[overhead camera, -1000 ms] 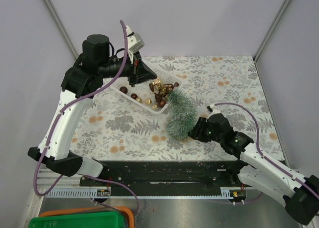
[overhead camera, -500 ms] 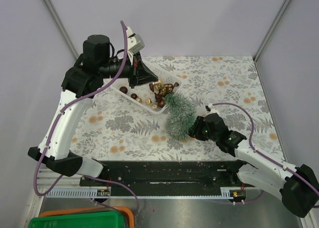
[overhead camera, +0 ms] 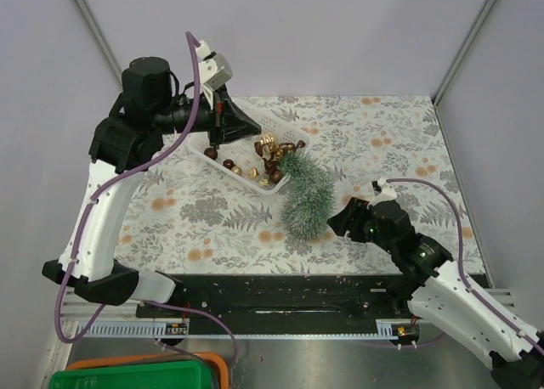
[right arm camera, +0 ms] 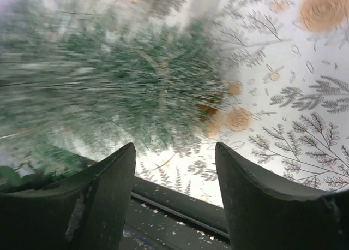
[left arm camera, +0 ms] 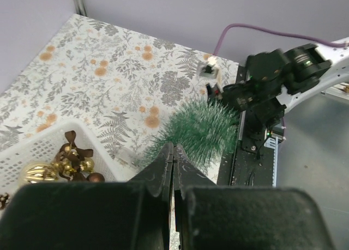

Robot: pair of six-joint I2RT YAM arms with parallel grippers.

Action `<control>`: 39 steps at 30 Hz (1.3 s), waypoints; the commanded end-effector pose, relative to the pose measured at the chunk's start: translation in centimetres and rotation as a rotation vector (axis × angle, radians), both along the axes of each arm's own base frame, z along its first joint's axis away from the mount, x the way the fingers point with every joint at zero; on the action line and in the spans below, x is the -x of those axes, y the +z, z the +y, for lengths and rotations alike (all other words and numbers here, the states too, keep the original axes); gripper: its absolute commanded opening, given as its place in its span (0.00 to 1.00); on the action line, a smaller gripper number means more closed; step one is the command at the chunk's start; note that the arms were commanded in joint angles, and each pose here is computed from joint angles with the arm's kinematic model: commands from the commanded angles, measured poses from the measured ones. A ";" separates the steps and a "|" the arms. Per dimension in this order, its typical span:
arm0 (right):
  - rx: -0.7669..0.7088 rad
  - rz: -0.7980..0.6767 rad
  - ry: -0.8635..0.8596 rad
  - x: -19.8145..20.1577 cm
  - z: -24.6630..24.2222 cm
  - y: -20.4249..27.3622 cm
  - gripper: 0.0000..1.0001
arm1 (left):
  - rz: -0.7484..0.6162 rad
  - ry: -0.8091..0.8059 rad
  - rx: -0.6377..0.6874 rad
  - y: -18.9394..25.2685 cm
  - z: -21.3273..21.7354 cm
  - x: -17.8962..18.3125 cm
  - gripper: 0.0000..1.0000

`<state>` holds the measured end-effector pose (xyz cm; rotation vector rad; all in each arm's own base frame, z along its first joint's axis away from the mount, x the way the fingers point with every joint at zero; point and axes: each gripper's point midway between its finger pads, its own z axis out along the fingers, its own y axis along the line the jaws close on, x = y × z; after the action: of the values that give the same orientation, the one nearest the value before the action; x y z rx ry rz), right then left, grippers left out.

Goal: Decorate the small christmas tree

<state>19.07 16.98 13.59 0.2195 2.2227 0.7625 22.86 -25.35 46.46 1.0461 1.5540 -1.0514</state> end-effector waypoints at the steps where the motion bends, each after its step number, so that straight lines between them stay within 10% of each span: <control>1: -0.039 -0.074 0.088 1.7 0.1 5.0 0.71 | -0.120 -0.012 0.039 3.5 1.3 2.0 0.00; 18: -0.248 -0.390 0.357 9.1 -0.7 20.9 0.86 | -0.226 -0.097 0.161 8.2 1.6 5.2 0.00; 35: -0.150 -0.770 0.373 1.4 3.5 36.1 0.76 | -0.187 -0.280 0.343 12.0 0.6 7.5 0.00; 37: -0.132 -0.782 0.343 1.1 2.9 36.0 0.76 | -0.207 -0.102 0.281 10.2 1.0 4.2 0.23; 39: -0.111 -0.792 0.306 1.0 2.1 35.8 0.75 | -0.196 0.105 0.179 7.5 1.8 -0.4 0.87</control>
<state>18.87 21.33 46.46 -0.3527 1.6064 1.0035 17.67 -25.33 56.65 1.0511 1.1471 -1.3042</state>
